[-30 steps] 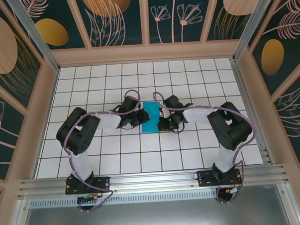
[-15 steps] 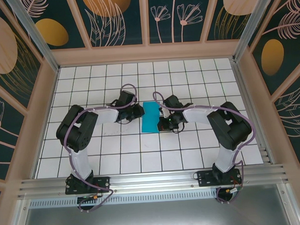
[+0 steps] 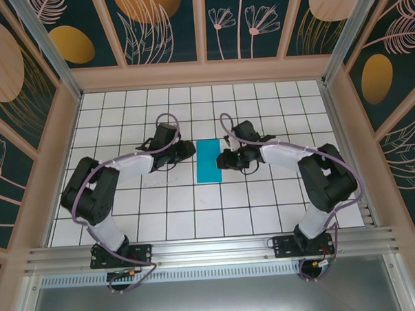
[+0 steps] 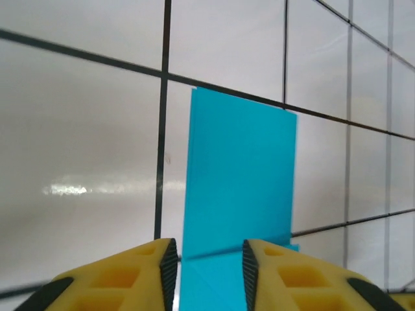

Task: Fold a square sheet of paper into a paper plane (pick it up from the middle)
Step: Fold the triangle a second time at the center of the table, then turn over the paper at the center of the table.

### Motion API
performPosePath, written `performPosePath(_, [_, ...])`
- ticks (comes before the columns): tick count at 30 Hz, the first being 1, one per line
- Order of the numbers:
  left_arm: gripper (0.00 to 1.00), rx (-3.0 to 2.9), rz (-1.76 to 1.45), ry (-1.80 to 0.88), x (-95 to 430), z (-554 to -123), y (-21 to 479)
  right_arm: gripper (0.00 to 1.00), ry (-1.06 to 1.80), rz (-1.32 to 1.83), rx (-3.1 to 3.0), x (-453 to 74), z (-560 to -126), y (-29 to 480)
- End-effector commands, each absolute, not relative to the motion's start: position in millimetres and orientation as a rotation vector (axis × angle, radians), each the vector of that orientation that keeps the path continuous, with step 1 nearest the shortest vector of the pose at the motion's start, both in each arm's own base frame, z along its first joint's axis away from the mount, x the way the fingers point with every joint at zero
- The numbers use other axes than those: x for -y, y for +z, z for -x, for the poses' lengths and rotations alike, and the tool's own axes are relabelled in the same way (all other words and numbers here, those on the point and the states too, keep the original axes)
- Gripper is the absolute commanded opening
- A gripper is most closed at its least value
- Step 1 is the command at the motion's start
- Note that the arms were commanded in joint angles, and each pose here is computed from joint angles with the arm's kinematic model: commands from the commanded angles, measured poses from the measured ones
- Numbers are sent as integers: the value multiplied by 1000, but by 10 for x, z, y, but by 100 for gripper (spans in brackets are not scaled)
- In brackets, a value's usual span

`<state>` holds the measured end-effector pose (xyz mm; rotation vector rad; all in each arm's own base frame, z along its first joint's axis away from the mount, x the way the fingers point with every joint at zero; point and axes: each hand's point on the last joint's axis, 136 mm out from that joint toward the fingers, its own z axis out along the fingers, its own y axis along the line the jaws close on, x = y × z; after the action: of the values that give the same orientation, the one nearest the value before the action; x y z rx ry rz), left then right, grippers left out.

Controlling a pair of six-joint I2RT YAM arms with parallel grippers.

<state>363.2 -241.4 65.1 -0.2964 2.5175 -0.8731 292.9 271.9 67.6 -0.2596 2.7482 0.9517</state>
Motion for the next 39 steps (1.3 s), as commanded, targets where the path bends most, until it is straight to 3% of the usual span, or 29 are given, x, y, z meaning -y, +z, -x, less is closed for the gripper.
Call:
performPosePath(1, [39, -2469, 344, -1004, 2453, -3491, 758, 36, 982, 250, -2617, -2744, -3156, 1035])
performPosePath(13, [49, -2425, 370, -1180, 2560, -3046, 805, 44, 887, 154, -2660, -2546, -3184, 742])
performPosePath(25, [51, -2433, 342, -1220, 2758, -2953, 710, 46, 934, 134, -2644, -2352, -3003, 769])
performPosePath(31, [50, -2408, 374, -1254, 2830, -2959, 735, 43, 1046, 155, -2632, -2417, -3091, 723])
performPosePath(39, [40, -2405, 398, -1291, 2847, -2898, 667, 32, 1132, 191, -2637, -2576, -3286, 529])
